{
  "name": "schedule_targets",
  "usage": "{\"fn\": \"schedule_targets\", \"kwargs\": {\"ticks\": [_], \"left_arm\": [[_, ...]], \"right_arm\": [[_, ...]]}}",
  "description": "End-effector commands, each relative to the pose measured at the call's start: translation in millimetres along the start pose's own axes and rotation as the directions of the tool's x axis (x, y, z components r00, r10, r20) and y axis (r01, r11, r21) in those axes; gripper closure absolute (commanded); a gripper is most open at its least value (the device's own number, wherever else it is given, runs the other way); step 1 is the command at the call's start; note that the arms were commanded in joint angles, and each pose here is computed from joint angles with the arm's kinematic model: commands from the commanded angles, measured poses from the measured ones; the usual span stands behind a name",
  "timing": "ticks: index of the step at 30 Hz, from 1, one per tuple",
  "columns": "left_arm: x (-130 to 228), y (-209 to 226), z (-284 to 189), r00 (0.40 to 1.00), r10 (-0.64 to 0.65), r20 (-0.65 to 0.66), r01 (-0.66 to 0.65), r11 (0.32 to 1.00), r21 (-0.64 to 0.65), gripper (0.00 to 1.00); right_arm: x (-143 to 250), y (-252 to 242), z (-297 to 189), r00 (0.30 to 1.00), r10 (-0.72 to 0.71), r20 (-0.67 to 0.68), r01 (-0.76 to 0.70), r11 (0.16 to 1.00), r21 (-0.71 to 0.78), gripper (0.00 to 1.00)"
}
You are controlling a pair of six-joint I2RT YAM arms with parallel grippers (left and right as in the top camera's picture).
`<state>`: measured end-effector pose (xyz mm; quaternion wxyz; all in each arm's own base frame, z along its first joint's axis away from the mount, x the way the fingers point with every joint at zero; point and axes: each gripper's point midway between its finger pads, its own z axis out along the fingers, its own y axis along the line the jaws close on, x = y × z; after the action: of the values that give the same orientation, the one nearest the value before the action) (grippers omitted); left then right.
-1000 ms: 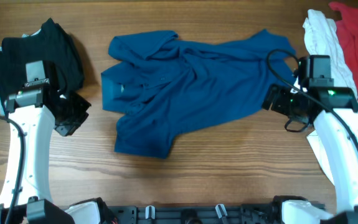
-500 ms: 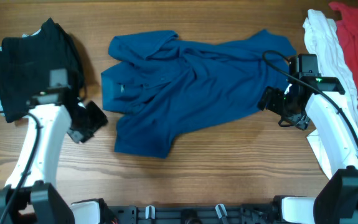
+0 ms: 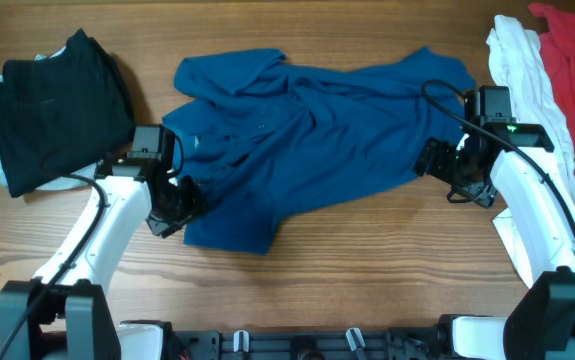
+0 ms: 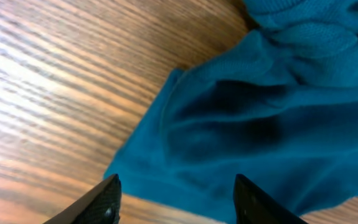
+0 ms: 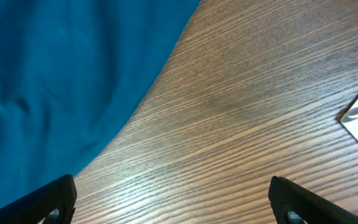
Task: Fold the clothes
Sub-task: 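Grasp the shirt's near corners with left and right grippers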
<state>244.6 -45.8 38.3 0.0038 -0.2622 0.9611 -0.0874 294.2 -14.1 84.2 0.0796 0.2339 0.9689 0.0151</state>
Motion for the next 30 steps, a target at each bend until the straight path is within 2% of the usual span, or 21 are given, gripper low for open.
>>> {"fn": "schedule_targets", "kwargs": {"ticks": [1,5,12,16,21,27,30], "left_arm": [[6,1,12,0.999,-0.035,-0.011,0.036,0.999,0.017,0.43],[-1,-4,14,0.999,-0.029,0.021,0.028,0.999,0.041,0.43],[-6,-4,33,0.999,-0.033,-0.003,0.033,0.999,0.024,0.43],[-9,-14,38,1.000,-0.024,-0.013,0.025,0.997,0.075,0.46],[-13,-18,38,1.000,-0.020,0.002,0.019,0.995,0.093,0.53],[-13,-19,37,1.000,-0.019,0.004,0.019,0.995,0.094,0.57],[-13,-19,37,1.000,-0.015,0.001,0.014,0.995,0.099,0.64]], "right_arm": [[3,-1,4,1.000,0.017,-0.017,-0.017,1.000,-0.001,0.00],[3,-1,4,1.000,0.017,-0.017,-0.017,1.000,-0.001,0.00],[4,-1,4,1.000,0.018,-0.020,-0.018,1.000,0.000,0.00],[4,-1,4,1.000,0.018,-0.021,-0.018,1.000,0.000,0.00],[4,-1,4,1.000,0.018,-0.021,-0.018,1.000,0.001,0.00],[4,-1,4,1.000,0.018,-0.021,-0.018,1.000,0.001,0.00],[4,-1,4,1.000,0.018,-0.021,-0.018,1.000,0.001,0.00]]}}
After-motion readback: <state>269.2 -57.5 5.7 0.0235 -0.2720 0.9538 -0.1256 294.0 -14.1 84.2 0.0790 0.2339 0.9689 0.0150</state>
